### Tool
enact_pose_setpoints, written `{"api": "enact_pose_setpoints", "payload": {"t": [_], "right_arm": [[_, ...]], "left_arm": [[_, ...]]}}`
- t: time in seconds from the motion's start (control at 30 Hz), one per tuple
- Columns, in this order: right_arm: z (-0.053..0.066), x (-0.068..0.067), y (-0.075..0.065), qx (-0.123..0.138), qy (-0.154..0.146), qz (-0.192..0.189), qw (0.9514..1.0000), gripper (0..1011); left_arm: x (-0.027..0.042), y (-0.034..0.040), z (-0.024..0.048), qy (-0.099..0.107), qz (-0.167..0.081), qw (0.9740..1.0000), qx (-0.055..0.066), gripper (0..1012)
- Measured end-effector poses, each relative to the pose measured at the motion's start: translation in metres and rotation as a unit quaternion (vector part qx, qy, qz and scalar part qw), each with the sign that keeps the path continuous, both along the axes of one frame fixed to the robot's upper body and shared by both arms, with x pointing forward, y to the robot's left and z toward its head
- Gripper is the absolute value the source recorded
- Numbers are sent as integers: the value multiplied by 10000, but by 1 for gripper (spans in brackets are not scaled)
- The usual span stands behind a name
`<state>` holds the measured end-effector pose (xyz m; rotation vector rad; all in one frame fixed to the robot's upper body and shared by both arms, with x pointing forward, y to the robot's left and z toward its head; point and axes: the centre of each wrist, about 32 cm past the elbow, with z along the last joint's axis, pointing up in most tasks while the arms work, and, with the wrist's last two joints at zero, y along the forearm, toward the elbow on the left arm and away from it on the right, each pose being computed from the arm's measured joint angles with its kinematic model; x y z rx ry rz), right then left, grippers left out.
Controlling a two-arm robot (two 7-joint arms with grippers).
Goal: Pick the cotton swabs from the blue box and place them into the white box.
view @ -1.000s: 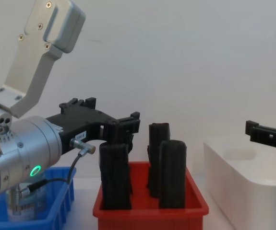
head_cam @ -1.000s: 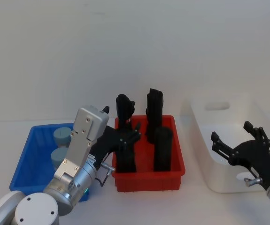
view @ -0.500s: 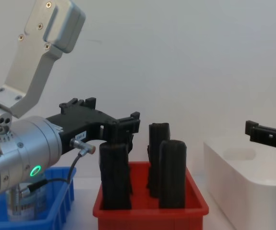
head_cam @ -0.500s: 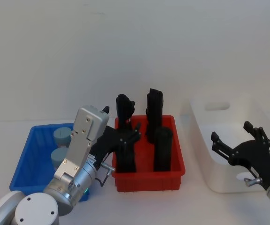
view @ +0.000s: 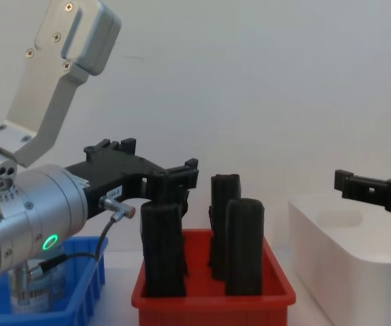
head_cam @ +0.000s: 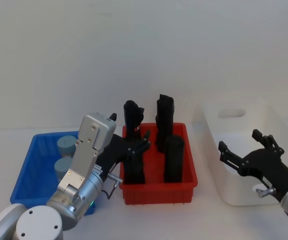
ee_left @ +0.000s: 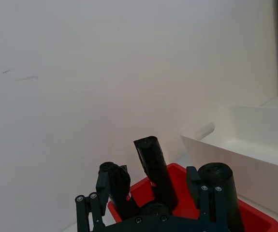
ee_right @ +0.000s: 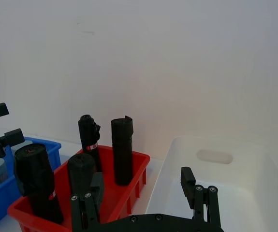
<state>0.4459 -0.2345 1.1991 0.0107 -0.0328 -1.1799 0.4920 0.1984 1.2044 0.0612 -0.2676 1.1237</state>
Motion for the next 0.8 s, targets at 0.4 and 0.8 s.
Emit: {"api": "enact_pose_setpoints", "payload": {"t": [0.4, 0.8], "right_arm": [[126, 37, -81, 133, 348, 77, 9993, 1001], [228, 66, -111, 220, 686, 189, 9972, 1002]], "left_arm": [[0, 0, 0, 0, 0, 10000, 0, 1004], [0, 0, 0, 0, 1, 10000, 0, 1004]]}}
